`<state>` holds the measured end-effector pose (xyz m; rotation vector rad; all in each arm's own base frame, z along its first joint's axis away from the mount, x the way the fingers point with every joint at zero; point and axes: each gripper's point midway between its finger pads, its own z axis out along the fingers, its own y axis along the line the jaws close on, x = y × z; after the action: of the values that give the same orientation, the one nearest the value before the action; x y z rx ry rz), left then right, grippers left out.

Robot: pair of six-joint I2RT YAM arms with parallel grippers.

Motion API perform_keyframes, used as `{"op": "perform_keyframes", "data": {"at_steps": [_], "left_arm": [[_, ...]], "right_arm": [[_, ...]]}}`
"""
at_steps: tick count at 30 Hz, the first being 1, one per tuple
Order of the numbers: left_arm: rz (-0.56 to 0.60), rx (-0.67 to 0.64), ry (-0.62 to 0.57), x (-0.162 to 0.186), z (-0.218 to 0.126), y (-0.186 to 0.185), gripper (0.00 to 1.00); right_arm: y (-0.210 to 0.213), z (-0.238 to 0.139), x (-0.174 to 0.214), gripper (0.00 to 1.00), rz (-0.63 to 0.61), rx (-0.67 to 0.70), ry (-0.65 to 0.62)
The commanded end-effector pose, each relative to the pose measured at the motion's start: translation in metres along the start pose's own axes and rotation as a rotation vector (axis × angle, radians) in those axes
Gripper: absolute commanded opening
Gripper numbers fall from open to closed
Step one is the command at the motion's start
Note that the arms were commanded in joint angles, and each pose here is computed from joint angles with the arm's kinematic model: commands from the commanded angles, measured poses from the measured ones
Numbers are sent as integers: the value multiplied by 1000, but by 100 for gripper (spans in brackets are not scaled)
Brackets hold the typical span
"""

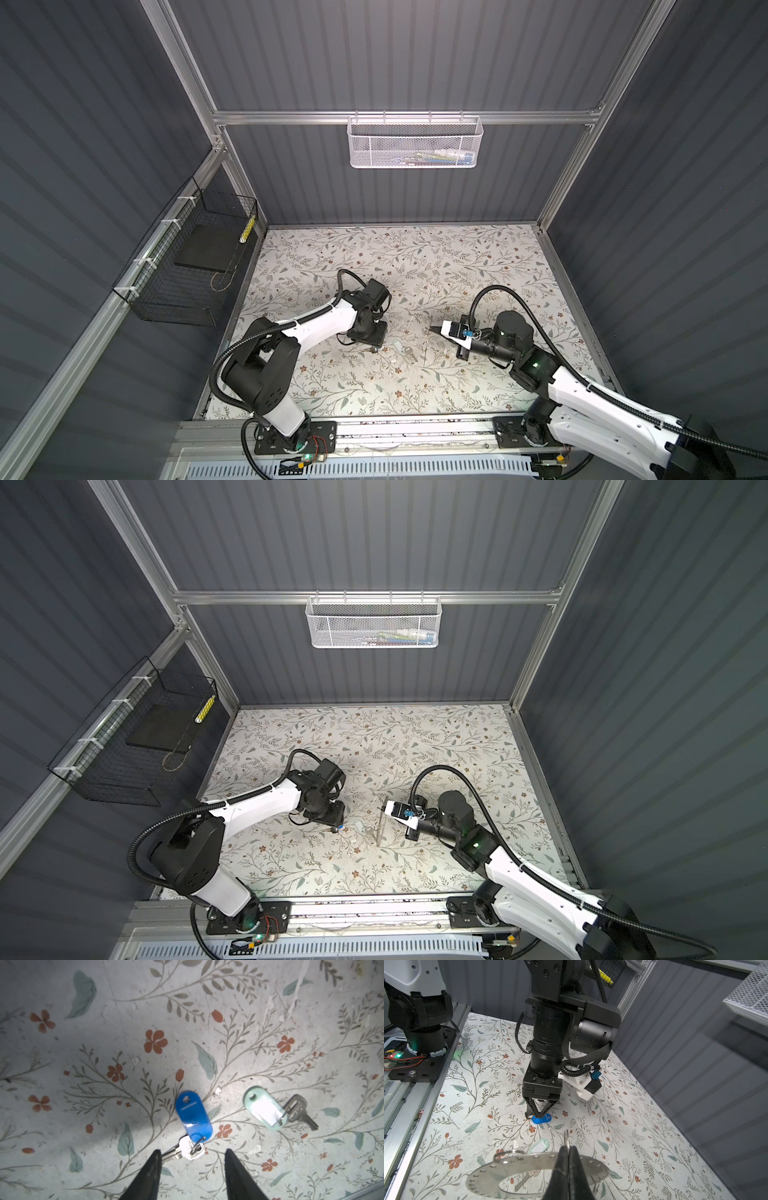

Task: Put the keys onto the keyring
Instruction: 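Close the left gripper on the blue-tagged key's ring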

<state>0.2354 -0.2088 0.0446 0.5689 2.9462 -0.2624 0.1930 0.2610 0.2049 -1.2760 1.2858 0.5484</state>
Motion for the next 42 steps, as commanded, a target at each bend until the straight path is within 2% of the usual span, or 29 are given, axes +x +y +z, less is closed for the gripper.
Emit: {"op": "perform_keyframes", "data": {"at_steps": [1,13,42], "left_arm": [[31,6,70,16,10,0,46],[44,20,104,18,19,-3,29],[46,35,124,23,21,-5,10]], "right_arm": [[-4,0,-18,0,-27,-4,-45],[-4,2,-16,0,-21,-12,-37],[-2,4,-12,0,-11,-19,-28]]}}
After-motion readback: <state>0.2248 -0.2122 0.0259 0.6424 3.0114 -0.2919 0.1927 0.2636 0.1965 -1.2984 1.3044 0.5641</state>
